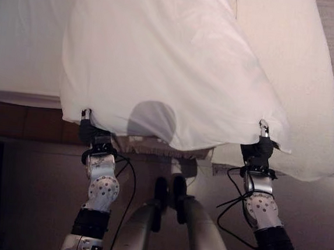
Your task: Make the bed
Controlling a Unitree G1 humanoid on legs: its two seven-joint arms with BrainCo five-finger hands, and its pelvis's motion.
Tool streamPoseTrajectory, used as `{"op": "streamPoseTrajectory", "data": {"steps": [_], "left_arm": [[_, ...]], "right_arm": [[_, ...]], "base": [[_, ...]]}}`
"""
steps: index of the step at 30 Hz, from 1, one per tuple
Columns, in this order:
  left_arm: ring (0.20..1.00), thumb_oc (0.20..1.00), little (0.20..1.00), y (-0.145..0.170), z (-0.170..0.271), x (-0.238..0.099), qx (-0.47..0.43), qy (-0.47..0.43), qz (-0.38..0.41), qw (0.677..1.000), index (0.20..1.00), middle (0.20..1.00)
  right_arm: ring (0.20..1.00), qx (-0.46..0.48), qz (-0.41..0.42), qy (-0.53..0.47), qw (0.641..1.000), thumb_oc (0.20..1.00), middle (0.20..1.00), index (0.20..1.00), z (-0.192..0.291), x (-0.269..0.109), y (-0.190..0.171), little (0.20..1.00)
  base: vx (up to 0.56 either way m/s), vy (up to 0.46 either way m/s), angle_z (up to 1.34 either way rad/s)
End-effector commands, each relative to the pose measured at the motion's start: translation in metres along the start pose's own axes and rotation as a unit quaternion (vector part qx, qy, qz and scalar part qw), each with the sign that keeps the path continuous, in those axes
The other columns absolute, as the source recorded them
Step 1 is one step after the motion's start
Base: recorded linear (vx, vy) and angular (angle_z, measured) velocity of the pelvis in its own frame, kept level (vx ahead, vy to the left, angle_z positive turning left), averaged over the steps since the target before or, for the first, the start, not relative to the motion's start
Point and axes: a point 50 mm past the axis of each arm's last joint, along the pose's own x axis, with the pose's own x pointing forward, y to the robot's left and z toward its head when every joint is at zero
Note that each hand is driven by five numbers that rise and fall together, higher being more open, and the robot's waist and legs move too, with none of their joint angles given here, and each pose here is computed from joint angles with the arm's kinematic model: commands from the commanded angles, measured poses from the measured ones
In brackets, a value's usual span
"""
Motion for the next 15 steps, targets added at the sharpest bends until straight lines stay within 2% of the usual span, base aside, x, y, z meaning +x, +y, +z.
{"op": "streamPoseTrajectory", "data": {"steps": [1,5,8,12,15], "left_arm": [[0.2,0.2,0.2,-0.021,0.024,-0.013,0.001,-0.069,-0.076,0.995,0.2,0.2],[0.2,0.2,0.2,-0.033,0.019,-0.01,0.007,-0.058,-0.105,0.993,0.2,0.2],[0.2,0.2,0.2,-0.04,0.01,-0.008,0.017,-0.03,-0.135,0.99,0.2,0.2],[0.2,0.2,0.2,-0.029,-0.009,-0.012,0.031,0.023,-0.122,0.992,0.2,0.2],[0.2,0.2,0.2,-0.024,-0.011,-0.016,0.061,0.042,-0.134,0.988,0.2,0.2]], "right_arm": [[0.2,-0.03,0.044,-0.048,0.997,0.2,0.2,0.2,0.029,-0.007,0.006,0.2],[0.2,-0.027,0.038,-0.052,0.998,0.2,0.2,0.2,0.026,-0.007,0.005,0.2],[0.2,-0.011,0.038,-0.054,0.998,0.2,0.2,0.2,0.022,-0.01,0.004,0.2],[0.2,-0.001,0.022,-0.046,0.999,0.2,0.2,0.2,0.014,-0.012,-0.001,0.2],[0.2,0.004,0.021,-0.036,0.999,0.2,0.2,0.2,0.009,-0.015,-0.005,0.2]], "base": [[0.05,0.318,-0.05],[0.06,0.411,-0.07],[0.07,0.729,-0.14],[0.18,0.733,0.32],[0.12,0.592,-0.53]]}}
